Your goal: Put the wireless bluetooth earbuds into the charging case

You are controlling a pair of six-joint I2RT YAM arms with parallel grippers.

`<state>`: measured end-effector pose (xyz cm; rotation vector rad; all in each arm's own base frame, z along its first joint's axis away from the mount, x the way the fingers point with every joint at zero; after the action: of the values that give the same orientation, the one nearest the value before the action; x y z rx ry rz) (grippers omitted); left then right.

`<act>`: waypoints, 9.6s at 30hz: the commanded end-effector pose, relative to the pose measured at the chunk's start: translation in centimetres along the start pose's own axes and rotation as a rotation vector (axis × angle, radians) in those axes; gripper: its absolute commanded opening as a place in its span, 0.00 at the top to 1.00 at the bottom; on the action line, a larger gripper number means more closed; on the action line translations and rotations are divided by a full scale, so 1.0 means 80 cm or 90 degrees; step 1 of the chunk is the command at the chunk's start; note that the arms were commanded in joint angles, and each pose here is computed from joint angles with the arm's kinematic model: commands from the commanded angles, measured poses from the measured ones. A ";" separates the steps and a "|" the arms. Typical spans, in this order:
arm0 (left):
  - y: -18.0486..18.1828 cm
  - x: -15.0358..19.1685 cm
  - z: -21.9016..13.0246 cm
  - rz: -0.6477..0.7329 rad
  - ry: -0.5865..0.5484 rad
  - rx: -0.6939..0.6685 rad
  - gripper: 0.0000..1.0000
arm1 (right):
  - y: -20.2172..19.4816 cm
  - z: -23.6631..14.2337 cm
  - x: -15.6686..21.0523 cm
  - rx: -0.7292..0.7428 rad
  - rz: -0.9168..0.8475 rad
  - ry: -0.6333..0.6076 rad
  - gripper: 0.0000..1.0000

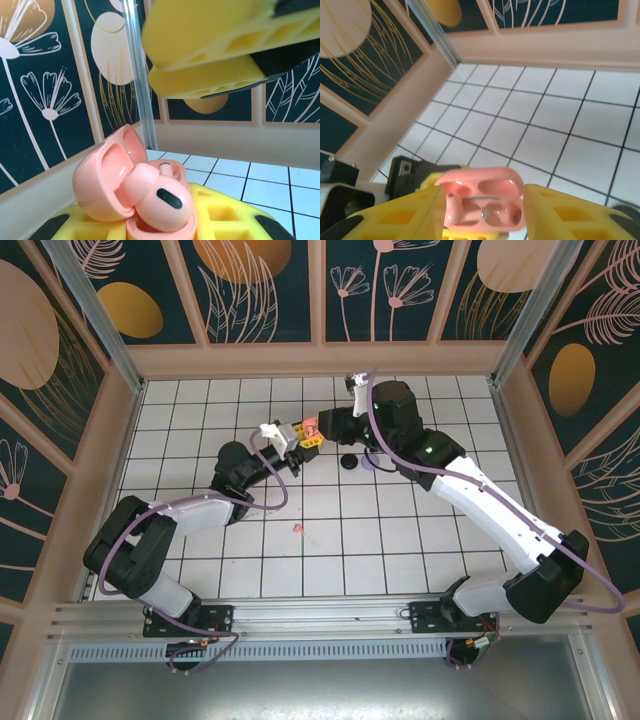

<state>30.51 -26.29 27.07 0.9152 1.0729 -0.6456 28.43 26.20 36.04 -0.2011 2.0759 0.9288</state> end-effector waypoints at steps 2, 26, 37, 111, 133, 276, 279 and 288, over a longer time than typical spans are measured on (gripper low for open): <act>-0.011 0.000 -0.006 0.008 0.005 0.023 1.00 | 0.000 -0.008 0.012 0.009 -0.012 0.062 0.55; -0.011 0.001 -0.003 0.003 0.010 0.034 1.00 | 0.019 0.027 0.029 0.039 -0.057 0.110 0.60; -0.008 -0.006 0.000 0.006 0.001 0.034 1.00 | 0.012 0.036 0.040 0.072 -0.068 0.118 0.57; -0.052 0.089 -0.035 -0.167 0.151 0.011 1.00 | -0.038 0.084 0.131 0.012 0.124 0.153 0.56; -0.051 0.073 -0.030 -0.142 0.129 0.028 1.00 | -0.043 0.095 0.136 0.070 0.087 0.153 0.63; 0.080 0.013 -0.066 -0.148 0.219 -0.391 1.00 | -0.170 0.084 0.255 0.404 0.316 0.241 0.49; 0.080 0.015 -0.065 -0.151 0.219 -0.387 1.00 | -0.161 0.091 0.262 0.404 0.361 0.222 0.51; 0.078 0.014 -0.064 -0.157 0.207 -0.382 1.00 | -0.165 0.093 0.277 0.468 0.435 0.195 0.59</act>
<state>33.65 -18.99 25.40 0.3868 1.6329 -0.3316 24.66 25.97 9.60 0.7142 2.7159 0.4963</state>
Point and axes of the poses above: each hand's point on the last joint's axis, 136 mm out from that joint toward the fingers, its own z axis out along the fingers, its own y axis along the line the jaws close on, x = y × z, the point moved 5 cm from there along -z, back along the fingers, and after that the axes turned 11 degrees about z, right-handed, at the moved point
